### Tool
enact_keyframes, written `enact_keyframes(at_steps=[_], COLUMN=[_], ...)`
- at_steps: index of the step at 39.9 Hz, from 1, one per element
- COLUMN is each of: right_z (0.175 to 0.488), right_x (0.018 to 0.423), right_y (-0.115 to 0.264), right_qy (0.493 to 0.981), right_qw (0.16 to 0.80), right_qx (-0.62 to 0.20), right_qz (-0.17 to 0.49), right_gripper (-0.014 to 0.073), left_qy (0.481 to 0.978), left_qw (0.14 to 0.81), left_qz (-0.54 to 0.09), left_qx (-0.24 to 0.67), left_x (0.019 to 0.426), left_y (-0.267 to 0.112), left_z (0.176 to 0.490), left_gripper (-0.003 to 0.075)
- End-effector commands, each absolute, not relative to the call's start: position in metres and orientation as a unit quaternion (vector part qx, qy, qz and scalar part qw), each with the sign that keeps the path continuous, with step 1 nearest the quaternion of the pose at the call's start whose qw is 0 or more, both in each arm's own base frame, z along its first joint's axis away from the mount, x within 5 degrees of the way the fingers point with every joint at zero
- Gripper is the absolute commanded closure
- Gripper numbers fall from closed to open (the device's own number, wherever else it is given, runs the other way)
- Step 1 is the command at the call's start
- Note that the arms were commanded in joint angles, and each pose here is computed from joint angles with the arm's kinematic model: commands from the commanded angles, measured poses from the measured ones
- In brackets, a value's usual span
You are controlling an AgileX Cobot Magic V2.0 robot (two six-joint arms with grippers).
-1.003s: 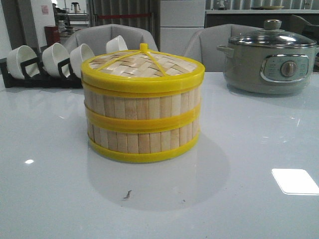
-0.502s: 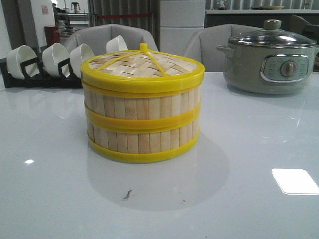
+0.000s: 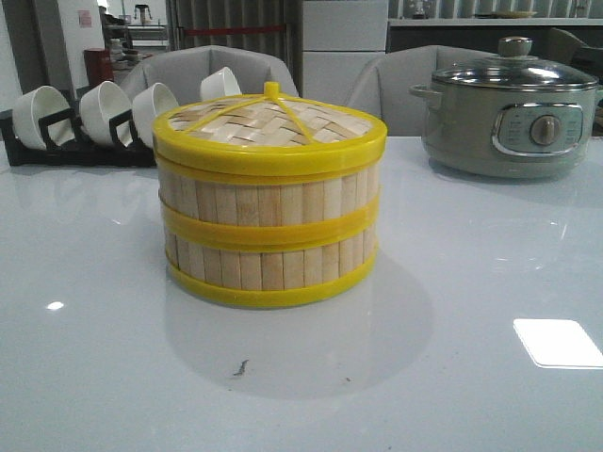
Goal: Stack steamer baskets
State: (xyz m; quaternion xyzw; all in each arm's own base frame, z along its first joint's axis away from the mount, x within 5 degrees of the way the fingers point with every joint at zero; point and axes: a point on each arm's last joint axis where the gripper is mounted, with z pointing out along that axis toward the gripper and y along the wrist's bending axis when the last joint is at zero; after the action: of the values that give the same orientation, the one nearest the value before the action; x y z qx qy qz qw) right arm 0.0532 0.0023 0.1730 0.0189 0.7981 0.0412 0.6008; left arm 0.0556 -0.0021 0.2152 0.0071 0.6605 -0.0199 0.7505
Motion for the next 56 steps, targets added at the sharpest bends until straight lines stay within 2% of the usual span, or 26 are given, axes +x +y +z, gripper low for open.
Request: enact_keyframes(at_steps=[1, 9, 20, 56], right_z=[0.182, 0.185, 0.202, 0.202], right_x=[0.053, 0.053, 0.055, 0.055], right_y=[0.001, 0.001, 0.002, 0.002], right_qy=[0.775, 0.766, 0.699, 0.7], right_qw=[0.632, 0.643, 0.715, 0.714], right_qx=[0.002, -0.006, -0.02, -0.02], right_qz=[0.02, 0.011, 0.006, 0.006], right_gripper=[0.0541, 0.0541, 0.0541, 0.0541], left_qy=[0.62, 0.62, 0.62, 0.62], left_qw=[0.784, 0.784, 0.784, 0.784], left_qz=[-0.024, -0.024, -0.024, -0.024], left_qx=[0.004, 0.004, 0.004, 0.004], left_x=[0.053, 0.053, 0.053, 0.053], left_y=[-0.002, -0.002, -0.002, -0.002], left_z=[0.224, 0.224, 0.224, 0.224], left_gripper=[0.0631, 0.0631, 0.0631, 0.0631])
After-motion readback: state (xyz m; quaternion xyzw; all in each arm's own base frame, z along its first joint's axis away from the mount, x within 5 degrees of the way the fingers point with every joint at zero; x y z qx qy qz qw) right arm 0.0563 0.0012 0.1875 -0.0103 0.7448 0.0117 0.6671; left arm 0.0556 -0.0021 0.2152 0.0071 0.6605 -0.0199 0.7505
